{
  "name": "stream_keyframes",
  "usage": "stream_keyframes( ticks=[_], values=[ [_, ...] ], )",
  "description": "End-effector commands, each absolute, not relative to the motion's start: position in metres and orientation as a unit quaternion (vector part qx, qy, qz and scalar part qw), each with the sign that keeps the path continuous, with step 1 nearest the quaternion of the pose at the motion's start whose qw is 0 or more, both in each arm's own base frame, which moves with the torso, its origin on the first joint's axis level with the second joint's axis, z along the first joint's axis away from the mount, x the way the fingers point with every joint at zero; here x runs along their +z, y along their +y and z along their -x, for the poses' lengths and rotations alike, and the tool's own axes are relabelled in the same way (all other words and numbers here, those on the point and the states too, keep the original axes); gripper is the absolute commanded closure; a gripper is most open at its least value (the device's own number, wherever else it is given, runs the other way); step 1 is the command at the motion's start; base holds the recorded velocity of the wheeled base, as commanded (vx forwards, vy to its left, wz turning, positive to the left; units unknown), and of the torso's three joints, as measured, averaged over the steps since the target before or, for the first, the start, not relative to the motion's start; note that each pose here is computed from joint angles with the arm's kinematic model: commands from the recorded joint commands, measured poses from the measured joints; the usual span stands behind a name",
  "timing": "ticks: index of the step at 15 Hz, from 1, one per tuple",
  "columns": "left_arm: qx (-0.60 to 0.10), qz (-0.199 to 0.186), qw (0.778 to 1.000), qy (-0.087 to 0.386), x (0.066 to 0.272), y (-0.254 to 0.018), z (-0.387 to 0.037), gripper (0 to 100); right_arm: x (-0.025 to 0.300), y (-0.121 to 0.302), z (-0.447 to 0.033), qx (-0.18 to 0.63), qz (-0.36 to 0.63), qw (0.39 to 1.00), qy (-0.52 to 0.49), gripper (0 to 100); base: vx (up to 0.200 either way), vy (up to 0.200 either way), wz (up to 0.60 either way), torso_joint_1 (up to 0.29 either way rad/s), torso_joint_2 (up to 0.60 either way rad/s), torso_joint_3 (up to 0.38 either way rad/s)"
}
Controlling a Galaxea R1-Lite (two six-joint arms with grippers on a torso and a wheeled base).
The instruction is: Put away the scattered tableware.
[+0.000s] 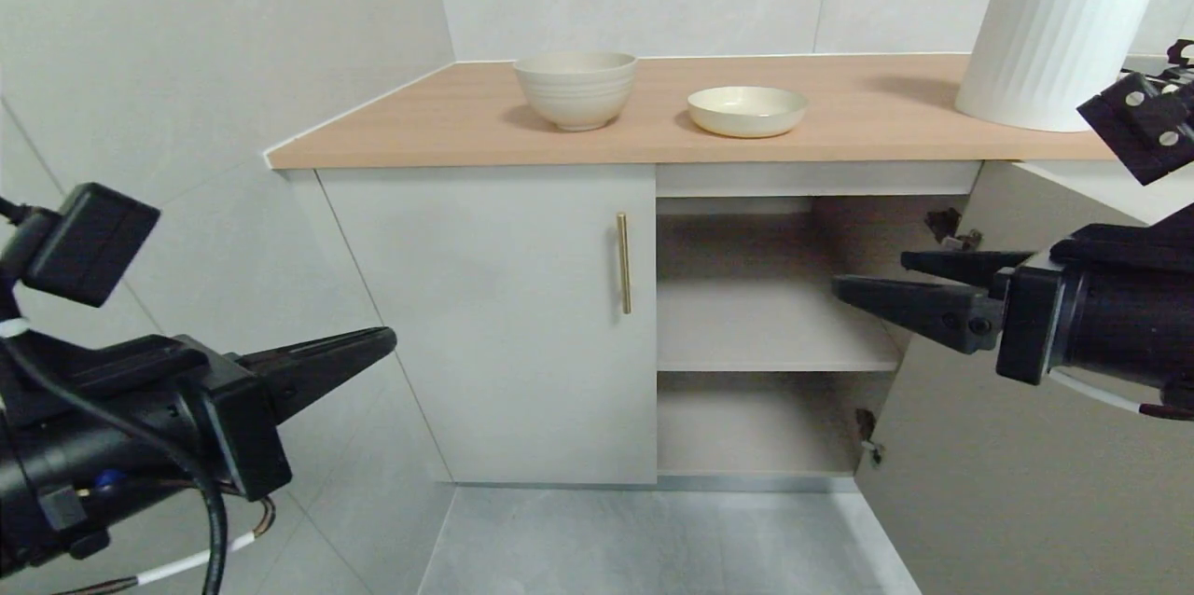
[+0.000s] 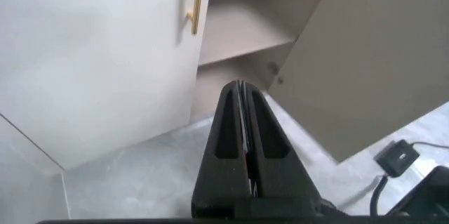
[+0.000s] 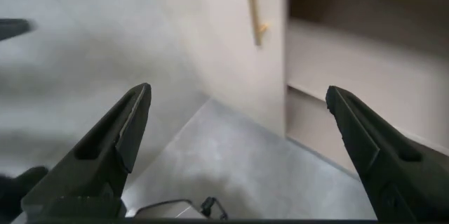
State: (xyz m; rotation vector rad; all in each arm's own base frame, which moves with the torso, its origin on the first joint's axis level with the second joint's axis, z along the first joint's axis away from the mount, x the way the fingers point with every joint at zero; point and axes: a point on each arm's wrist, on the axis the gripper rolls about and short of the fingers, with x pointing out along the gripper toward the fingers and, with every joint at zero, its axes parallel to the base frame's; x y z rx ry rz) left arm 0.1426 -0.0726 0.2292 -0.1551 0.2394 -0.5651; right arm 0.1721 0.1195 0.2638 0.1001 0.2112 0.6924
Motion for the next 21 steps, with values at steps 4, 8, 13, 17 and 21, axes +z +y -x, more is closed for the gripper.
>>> stream_keyframes(
  ticks=[4,8,13,17,21],
  values=[
    [-0.269,0.083,0.956,0.088,0.244,-0.065,-0.136,0,0.267,0.122,-0.178,0.307,-0.047,0.945,0.099,0,0.0,0.0,0.0,0.0,0.0,0.0],
    [-0.246,0.09,0.963,0.065,0.256,-0.058,-0.139,0,0.267,0.123,-0.182,0.284,-0.045,0.953,0.098,0,0.0,0.0,0.0,0.0,0.0,0.0],
    [-0.244,0.09,0.964,0.064,0.257,-0.058,-0.138,0,0.267,0.123,-0.181,0.283,-0.046,0.953,0.098,0,0.0,0.0,0.0,0.0,0.0,0.0],
    [-0.243,0.086,0.963,0.073,0.255,-0.057,-0.137,0,0.267,0.123,-0.181,0.283,-0.045,0.953,0.098,0,0.0,0.0,0.0,0.0,0.0,0.0],
    [-0.243,0.088,0.962,0.083,0.258,-0.055,-0.132,0,0.266,0.123,-0.182,0.283,-0.044,0.953,0.1,0,0.1,0.0,0.0,0.001,0.0,0.0]
  ],
)
